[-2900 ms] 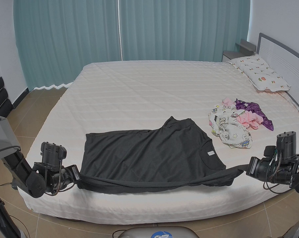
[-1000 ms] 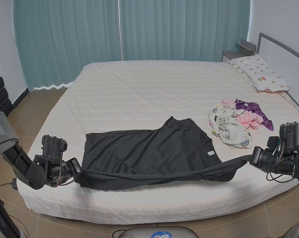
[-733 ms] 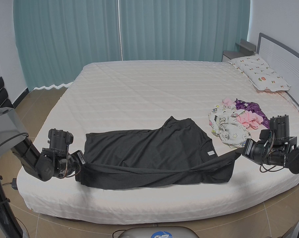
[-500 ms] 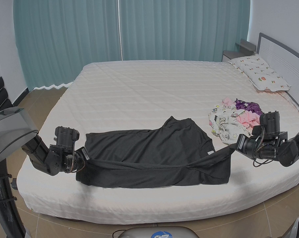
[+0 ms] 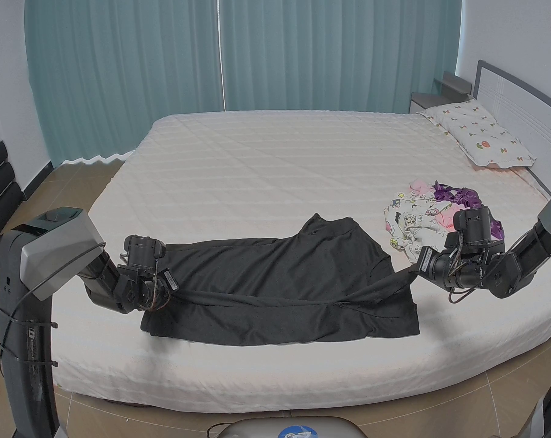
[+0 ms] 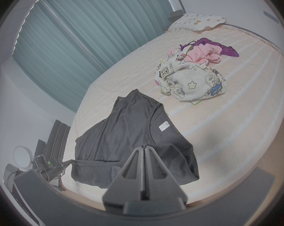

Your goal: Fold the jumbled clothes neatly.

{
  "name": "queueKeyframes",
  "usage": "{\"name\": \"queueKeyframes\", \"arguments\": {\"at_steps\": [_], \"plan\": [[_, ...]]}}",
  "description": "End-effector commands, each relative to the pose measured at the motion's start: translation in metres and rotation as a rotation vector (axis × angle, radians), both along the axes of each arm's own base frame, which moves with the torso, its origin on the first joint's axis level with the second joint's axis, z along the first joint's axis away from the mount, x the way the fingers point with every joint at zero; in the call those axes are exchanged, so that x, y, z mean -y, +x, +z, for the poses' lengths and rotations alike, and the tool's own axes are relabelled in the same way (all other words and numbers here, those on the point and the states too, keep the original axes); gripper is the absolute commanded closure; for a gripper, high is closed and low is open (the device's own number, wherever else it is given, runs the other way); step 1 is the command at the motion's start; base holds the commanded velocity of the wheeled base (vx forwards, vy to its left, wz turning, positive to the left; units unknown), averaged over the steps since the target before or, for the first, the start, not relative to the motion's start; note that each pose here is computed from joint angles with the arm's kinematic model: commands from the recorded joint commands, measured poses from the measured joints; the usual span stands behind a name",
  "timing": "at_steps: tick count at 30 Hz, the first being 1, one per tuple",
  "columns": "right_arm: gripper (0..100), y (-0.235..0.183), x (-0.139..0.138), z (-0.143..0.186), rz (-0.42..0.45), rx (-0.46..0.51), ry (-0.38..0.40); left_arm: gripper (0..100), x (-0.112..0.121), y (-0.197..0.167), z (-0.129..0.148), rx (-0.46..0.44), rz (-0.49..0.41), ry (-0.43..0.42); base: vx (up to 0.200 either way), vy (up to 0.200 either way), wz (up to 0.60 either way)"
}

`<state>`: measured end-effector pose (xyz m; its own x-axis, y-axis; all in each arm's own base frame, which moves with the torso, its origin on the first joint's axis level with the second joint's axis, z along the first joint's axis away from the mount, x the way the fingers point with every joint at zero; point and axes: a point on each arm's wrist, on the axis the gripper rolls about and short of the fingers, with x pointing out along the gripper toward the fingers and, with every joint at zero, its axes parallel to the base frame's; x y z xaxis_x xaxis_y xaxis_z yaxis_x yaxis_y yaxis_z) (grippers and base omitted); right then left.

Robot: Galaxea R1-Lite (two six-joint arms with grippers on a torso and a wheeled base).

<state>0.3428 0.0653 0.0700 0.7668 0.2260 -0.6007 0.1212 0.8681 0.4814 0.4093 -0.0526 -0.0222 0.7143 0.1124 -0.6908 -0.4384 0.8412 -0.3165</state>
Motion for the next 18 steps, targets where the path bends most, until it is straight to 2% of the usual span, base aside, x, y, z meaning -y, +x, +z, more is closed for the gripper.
{"name": "queueKeyframes", "arguments": {"at_steps": [1, 6, 9, 13, 18], "plan": [[100, -0.001, -0.001, -0.004, 0.005, -0.014, -0.001, 100, 0.001, 0.008, -0.007, -0.007, 0.015, -0.015, 0.0, 0.0, 0.0], [100, -0.01, -0.002, -0.008, 0.01, -0.04, -0.005, 100, -0.003, 0.003, -0.001, -0.039, 0.033, -0.024, 0.0, 0.0, 0.0], [100, -0.019, -0.004, -0.006, 0.019, -0.05, -0.002, 100, -0.013, -0.003, 0.014, -0.022, 0.065, -0.049, 0.0, 0.0, 0.0], [100, -0.032, -0.002, 0.0, 0.011, -0.065, 0.019, 100, -0.026, -0.019, 0.034, -0.017, 0.055, -0.096, 0.0, 0.0, 0.0], [100, -0.047, -0.006, -0.026, 0.033, -0.169, -0.003, 100, -0.028, -0.042, 0.036, -0.067, 0.022, -0.136, 0.0, 0.0, 0.0]]}}
